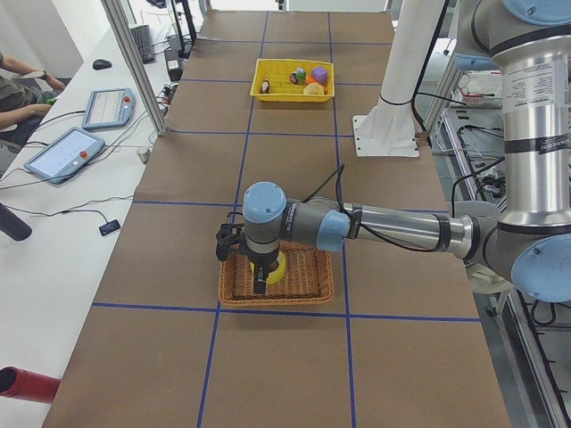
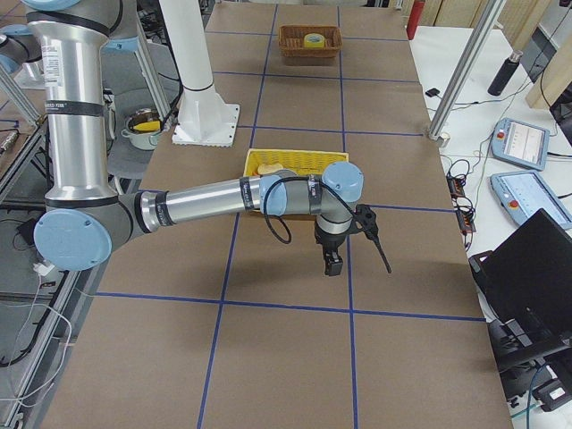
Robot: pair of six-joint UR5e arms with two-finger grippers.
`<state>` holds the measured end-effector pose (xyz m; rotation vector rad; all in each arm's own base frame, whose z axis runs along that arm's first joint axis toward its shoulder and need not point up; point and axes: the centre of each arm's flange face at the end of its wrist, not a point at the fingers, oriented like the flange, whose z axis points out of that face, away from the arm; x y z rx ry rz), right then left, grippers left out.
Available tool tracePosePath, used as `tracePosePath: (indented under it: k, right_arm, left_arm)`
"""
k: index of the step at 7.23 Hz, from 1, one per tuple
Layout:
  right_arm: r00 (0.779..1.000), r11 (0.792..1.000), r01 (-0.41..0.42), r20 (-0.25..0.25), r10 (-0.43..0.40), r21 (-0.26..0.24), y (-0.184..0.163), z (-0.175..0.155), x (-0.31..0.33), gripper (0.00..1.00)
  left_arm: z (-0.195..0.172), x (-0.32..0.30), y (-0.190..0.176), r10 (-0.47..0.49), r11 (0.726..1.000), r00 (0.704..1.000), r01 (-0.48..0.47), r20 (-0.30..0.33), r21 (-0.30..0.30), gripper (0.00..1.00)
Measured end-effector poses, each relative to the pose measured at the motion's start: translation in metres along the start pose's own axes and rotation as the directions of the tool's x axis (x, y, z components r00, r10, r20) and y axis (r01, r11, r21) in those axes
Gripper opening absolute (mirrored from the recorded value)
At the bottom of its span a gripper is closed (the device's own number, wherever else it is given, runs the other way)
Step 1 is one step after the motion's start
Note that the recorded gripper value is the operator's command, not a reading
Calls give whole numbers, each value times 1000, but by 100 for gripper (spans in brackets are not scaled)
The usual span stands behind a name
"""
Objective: Move tape to another basket
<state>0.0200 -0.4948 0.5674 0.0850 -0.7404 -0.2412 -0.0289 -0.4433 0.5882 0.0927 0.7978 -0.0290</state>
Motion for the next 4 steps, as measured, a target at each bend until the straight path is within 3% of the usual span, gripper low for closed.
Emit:
tracePosePath:
  k: [4]
  right_arm:
    - [1000, 1000, 1, -2, -1, 0, 0, 0, 0, 100]
  left_arm:
    - [-5, 5, -2, -29, 999, 1000, 29, 11, -32, 99]
